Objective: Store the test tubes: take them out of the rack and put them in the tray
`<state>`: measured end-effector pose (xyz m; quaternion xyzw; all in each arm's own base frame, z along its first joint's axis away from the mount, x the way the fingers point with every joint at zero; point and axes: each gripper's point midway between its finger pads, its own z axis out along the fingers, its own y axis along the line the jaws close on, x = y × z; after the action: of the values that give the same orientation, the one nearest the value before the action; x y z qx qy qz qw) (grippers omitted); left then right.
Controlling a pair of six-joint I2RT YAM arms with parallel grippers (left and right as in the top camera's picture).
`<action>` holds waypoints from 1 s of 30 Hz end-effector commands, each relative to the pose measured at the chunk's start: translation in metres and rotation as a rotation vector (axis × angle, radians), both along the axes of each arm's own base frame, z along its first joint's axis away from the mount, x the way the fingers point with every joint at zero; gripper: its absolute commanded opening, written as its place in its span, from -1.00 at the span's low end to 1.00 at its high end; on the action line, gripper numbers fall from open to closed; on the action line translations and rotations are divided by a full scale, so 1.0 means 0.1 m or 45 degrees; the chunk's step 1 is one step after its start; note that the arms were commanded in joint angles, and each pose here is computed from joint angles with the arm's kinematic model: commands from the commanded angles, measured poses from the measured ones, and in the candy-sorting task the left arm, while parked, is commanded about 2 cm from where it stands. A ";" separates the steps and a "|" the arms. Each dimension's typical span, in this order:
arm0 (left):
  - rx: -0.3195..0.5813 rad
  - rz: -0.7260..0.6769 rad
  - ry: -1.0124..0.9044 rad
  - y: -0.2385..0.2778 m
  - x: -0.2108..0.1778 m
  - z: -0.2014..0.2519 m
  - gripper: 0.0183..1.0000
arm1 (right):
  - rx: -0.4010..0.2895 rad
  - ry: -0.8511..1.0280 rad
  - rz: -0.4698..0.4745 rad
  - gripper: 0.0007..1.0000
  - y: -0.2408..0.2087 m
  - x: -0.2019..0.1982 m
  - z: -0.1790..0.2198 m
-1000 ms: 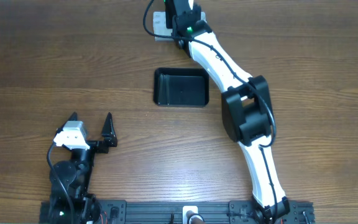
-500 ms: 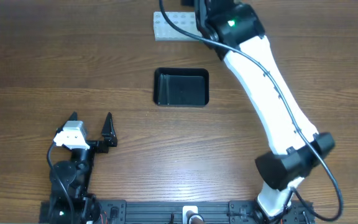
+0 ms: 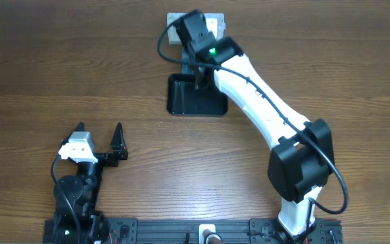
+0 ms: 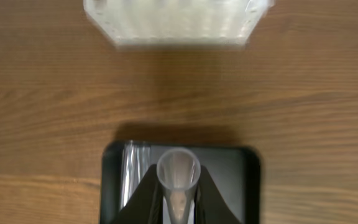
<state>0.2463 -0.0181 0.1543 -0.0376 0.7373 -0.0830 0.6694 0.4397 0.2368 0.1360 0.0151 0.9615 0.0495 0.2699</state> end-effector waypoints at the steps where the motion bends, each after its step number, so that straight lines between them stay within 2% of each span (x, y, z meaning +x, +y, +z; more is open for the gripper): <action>1: 0.021 -0.008 0.000 0.00 0.00 -0.02 1.00 | 0.064 0.022 -0.040 -0.83 0.05 -0.04 -0.27; 15: 0.021 -0.008 0.000 0.00 0.00 -0.02 1.00 | 0.019 0.134 -0.052 -0.82 0.13 -0.08 -0.84; 21: 0.021 -0.008 0.000 0.00 0.00 -0.01 1.00 | 0.012 0.164 -0.045 -0.78 0.15 -0.13 -0.92; 24: 0.021 -0.008 0.000 0.00 0.00 -0.02 1.00 | 0.010 0.165 -0.040 -0.66 0.17 -0.14 -0.92; 27: 0.021 -0.008 0.000 0.00 0.00 -0.02 1.00 | 0.010 0.166 -0.036 -0.39 0.18 -0.15 -0.92; 30: 0.021 -0.008 0.000 0.00 0.00 -0.01 1.00 | 0.015 0.162 -0.031 -0.22 0.20 -0.15 -0.90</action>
<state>0.2463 -0.0181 0.1543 -0.0376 0.7373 -0.0830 0.6694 0.4294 0.2523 0.0536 0.0369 0.9741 0.0528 0.2169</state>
